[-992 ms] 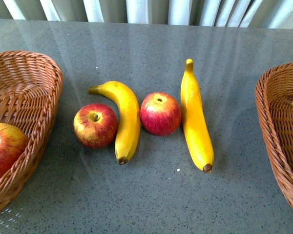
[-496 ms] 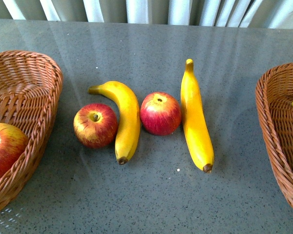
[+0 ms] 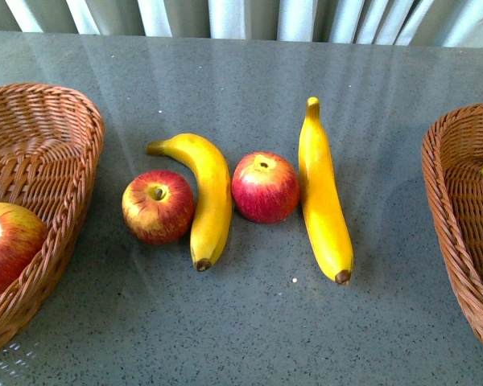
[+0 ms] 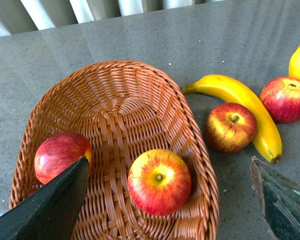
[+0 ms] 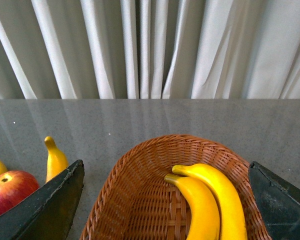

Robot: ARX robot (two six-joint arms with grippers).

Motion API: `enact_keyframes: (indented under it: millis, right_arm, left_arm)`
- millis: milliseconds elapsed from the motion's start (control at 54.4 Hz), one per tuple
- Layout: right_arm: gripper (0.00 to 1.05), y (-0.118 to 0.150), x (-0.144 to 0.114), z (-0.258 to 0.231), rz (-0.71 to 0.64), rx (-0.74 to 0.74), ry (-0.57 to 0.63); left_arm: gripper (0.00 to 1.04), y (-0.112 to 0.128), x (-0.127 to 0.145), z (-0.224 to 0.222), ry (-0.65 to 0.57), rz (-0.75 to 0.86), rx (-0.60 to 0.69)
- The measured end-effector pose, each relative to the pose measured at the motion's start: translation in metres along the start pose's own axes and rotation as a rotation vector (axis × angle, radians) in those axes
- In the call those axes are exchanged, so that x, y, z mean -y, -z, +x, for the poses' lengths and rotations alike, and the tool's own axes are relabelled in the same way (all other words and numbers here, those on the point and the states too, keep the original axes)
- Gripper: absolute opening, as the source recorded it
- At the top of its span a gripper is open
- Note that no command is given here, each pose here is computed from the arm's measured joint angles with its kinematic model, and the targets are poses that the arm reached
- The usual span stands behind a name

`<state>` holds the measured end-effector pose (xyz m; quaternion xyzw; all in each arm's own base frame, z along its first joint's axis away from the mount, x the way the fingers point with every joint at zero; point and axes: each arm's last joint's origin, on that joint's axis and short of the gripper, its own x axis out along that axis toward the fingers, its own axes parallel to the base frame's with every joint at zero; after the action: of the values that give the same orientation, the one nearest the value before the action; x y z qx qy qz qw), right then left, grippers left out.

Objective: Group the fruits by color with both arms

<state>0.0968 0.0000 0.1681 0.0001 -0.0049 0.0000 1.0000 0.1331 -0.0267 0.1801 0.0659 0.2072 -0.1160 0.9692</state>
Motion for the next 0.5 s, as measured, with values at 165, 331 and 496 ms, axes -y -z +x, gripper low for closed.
enact_keyframes:
  millis: [165,331,496]
  right_arm:
    - [0.96,0.000,0.000,0.000,0.000,0.000,0.000]
    - [0.96,0.000,0.000,0.000,0.000,0.000,0.000]
    - [0.96,0.000,0.000,0.000,0.000,0.000,0.000]
  left_arm:
    - [0.96,-0.013,0.008,0.024,0.015,-0.004,0.007]
    - [0.96,-0.025,0.022,0.053,0.035,-0.016,-0.014]
    - [0.96,-0.024,0.037,0.076,0.036,-0.016,-0.064]
